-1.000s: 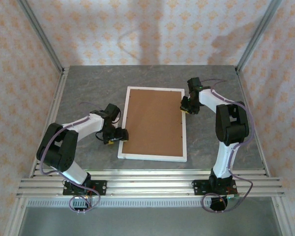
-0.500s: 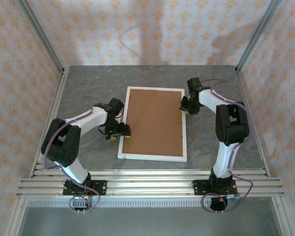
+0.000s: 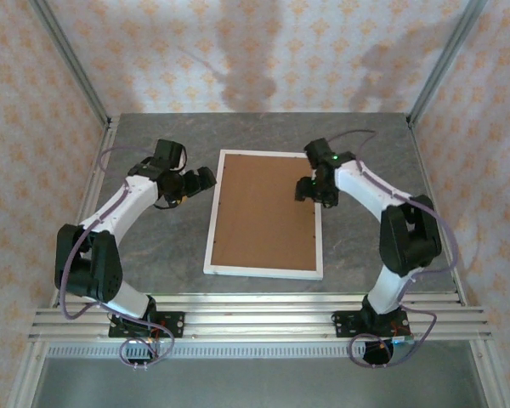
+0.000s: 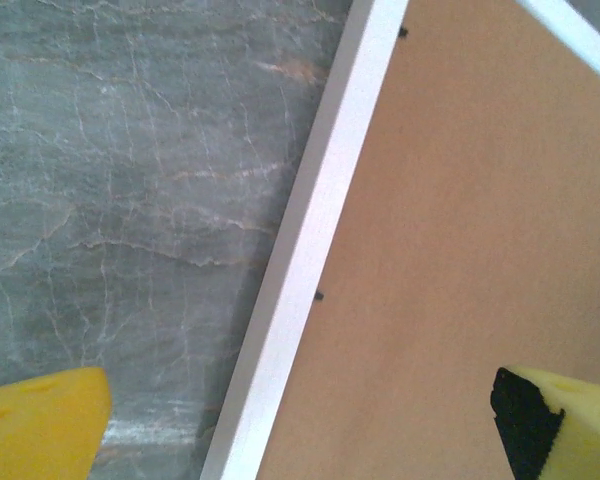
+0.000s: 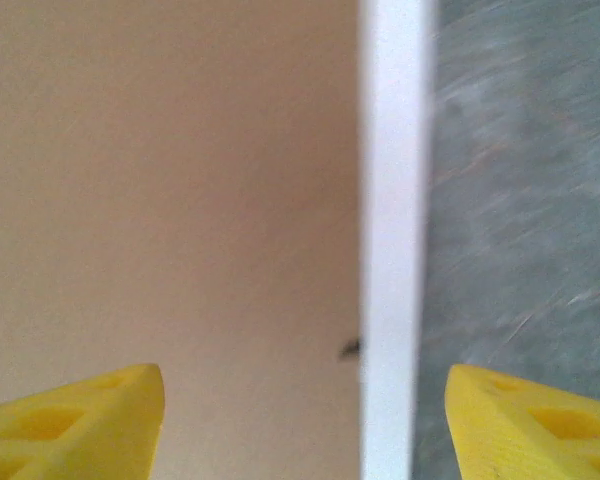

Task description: Put the photo into the frame

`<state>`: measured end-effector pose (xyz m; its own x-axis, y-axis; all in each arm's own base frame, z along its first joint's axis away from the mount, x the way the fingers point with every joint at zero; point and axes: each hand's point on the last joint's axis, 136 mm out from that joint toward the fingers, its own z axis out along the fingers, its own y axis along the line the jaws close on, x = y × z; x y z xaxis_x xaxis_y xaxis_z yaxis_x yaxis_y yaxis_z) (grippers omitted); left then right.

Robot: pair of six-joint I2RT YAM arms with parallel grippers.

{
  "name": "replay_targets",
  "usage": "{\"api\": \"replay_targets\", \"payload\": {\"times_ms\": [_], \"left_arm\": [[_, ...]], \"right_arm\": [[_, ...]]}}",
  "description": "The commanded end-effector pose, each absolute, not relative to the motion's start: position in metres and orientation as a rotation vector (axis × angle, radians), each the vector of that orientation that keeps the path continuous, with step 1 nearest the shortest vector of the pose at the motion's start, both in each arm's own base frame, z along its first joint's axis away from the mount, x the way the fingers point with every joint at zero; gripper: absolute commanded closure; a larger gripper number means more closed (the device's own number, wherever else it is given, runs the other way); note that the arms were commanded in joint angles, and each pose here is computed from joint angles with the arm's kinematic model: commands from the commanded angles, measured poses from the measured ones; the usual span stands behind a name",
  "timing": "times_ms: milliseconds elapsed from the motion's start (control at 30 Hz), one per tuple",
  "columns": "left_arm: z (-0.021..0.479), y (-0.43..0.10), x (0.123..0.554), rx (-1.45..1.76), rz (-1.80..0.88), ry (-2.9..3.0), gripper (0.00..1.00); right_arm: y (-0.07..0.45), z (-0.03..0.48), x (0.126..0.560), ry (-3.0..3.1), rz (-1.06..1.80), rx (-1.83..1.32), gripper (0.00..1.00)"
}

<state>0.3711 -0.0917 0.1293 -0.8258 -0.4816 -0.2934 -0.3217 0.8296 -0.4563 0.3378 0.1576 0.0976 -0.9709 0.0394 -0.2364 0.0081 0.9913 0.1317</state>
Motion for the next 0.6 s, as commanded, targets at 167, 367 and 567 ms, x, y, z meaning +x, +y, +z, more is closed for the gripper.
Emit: {"api": "replay_targets", "payload": {"times_ms": [167, 367, 567], "left_arm": [[0.119, -0.050, 0.383, -0.825, -0.566, 2.500, 0.00], [0.104, -0.018, 0.372, -0.909, -0.602, 2.509, 0.00], [0.080, -0.002, 0.359, -0.875, -0.534, 2.590, 0.00]], "right_arm": [[0.233, 0.092, 0.223, 2.939, 0.125, -0.640, 0.19], [0.280, 0.073, 0.177, 2.866, 0.155, -0.978, 0.19], [0.295, 0.055, 0.151, 2.806, 0.054, -1.199, 0.19]]}}
